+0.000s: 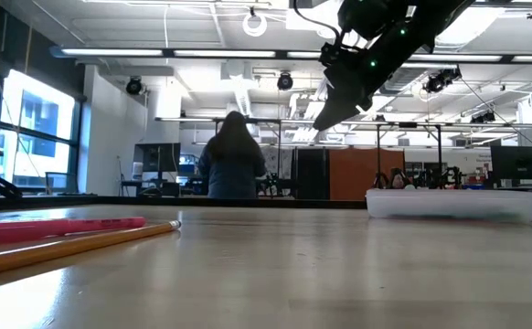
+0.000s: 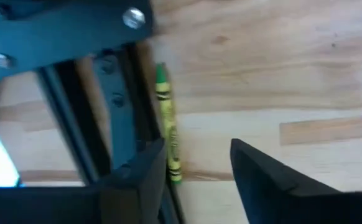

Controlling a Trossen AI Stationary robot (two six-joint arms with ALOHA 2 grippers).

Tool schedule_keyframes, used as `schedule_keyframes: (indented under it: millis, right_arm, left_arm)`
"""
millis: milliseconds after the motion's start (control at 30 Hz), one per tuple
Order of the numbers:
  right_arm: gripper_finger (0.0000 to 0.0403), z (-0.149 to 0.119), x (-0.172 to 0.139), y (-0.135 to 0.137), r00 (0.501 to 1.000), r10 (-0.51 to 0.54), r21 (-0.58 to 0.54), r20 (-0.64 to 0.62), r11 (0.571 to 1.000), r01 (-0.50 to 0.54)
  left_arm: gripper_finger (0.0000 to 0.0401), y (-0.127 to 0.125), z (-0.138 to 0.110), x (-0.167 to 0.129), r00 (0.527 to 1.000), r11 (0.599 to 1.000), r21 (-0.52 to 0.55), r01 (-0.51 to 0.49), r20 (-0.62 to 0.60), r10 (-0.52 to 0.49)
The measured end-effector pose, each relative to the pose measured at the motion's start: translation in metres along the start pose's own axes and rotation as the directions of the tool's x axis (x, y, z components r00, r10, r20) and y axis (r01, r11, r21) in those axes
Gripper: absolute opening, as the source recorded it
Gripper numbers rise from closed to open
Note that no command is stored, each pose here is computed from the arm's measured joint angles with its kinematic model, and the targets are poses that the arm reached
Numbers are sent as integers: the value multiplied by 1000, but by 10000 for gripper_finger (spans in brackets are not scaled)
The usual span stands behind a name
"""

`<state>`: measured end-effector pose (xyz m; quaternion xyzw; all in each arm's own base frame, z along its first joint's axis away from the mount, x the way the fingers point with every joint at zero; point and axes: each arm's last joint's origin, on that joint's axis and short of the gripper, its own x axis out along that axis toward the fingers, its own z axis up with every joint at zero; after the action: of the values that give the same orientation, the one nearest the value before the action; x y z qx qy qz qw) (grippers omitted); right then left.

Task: Pick & place school supplies into a supply box
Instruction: Adjust the green crayon

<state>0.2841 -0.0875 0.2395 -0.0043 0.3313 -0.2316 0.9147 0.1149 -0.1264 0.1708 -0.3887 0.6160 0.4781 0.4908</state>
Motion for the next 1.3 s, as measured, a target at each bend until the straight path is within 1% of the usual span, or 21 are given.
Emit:
schedule_keyframes:
  millis: [167,267,433,667,733,867,967,1067,1100,1167,1267,1300]
  right_arm:
    - [124,0,0,0,1000,0,0,0,1000,0]
    - [124,0,0,0,1000,0,0,0,1000,0]
    - [124,0,0,0,1000,0,0,0,1000,0]
    - [124,0,0,0,1000,0,0,0,1000,0]
    - [124,0,0,0,1000,0,0,0,1000,0]
    - [124,0,0,0,1000,0,0,0,1000,0]
    - [124,0,0,0,1000,1,0,0,1000,-1]
    - [124,0,0,0,1000,0,0,0,1000,0]
    - [124,0,0,0,1000,0,0,0,1000,0]
    - [124,0,0,0,1000,0,0,1,1000,0]
    - [124,1,0,0,1000,0,2,9,1000,0]
    - [124,1,0,0,1000,0,2,10,1000,0]
  left_arm:
    - [240,-1,2,12,1000,1000,1,29,-2,-29]
    - [249,2,5,19,1000,1000,-2,16,8,-16]
    - [247,5,8,24,1000,1000,-5,-2,20,2]
    - [249,3,9,35,999,999,3,46,-8,-46]
    - [253,4,11,38,999,999,3,45,-12,-45]
    - [257,5,11,39,999,999,2,42,-12,-42]
    - [255,4,10,36,998,998,11,59,-13,-59]
    - [249,0,8,31,995,994,45,98,-4,-98]
    - [247,-2,6,29,992,990,60,124,-5,-124]
    - [242,-9,2,22,979,975,89,202,-16,-202]
    - [235,-13,1,20,965,956,145,256,10,-261]
    - [232,-16,-1,18,955,943,161,291,6,-296]
